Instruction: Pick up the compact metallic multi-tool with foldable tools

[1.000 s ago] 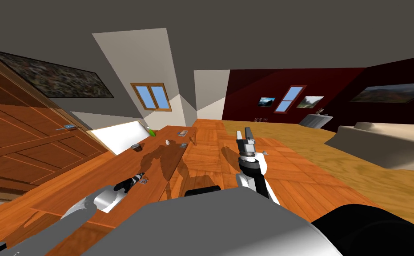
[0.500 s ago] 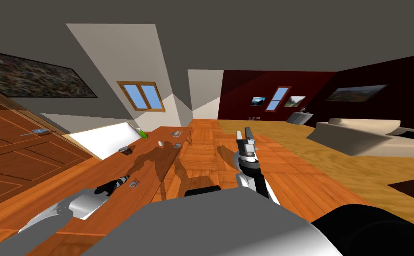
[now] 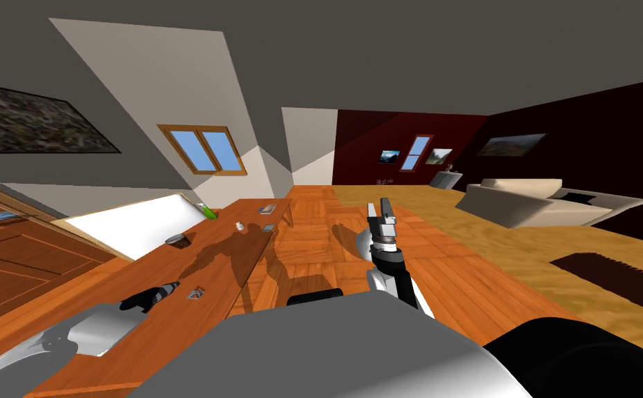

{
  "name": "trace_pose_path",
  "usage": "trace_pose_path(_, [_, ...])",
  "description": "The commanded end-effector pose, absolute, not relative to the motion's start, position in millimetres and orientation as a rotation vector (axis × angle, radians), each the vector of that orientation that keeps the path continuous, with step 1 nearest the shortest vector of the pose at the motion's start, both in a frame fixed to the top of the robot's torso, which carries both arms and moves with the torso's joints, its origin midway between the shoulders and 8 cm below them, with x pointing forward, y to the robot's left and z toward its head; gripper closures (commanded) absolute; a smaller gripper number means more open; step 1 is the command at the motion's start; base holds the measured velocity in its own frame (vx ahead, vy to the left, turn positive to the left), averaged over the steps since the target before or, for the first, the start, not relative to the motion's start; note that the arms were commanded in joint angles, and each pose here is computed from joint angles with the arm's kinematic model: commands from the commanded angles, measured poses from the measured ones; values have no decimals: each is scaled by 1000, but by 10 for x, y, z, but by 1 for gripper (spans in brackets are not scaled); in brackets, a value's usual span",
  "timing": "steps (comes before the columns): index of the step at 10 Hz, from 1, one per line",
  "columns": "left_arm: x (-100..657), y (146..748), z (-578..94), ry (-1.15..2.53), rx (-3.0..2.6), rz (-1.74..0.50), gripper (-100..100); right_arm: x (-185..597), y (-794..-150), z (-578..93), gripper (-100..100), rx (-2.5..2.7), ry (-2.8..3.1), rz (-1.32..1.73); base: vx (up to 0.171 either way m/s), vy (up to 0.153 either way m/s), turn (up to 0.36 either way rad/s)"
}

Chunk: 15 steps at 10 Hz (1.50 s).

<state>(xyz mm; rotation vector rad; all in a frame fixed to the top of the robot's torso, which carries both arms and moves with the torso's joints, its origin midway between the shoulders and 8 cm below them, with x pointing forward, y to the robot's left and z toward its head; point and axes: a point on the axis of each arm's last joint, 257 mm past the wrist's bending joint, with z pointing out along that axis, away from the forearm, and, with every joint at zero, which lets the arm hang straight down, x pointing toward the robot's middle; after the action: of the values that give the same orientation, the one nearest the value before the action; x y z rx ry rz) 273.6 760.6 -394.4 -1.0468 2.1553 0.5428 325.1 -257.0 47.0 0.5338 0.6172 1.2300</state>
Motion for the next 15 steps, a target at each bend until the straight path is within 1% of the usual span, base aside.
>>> trace_pose_path(1, [2557, 7767, -3871, 2157, -1070, 603, -100, 3251, -2570, 470, 0, 534, 617, 1230, -30, -8, -199])
trace_pose_path(8, [1975, 8043, -3804, 2155, -1235, 729, -100, 3251, -2570, 470, 0, 534, 617, 1230, -26, 19, -147])
trace_pose_path(13, [1623, 8017, -3912, 2152, -1401, 748, -100, 3251, -2570, 470, 0, 534, 617, 1230, -27, 54, -136])
trace_pose_path(15, [1420, 7910, -4042, 2149, -1529, 728, -100, 3251, -2570, 470, 0, 534, 617, 1230, -29, 67, -160])
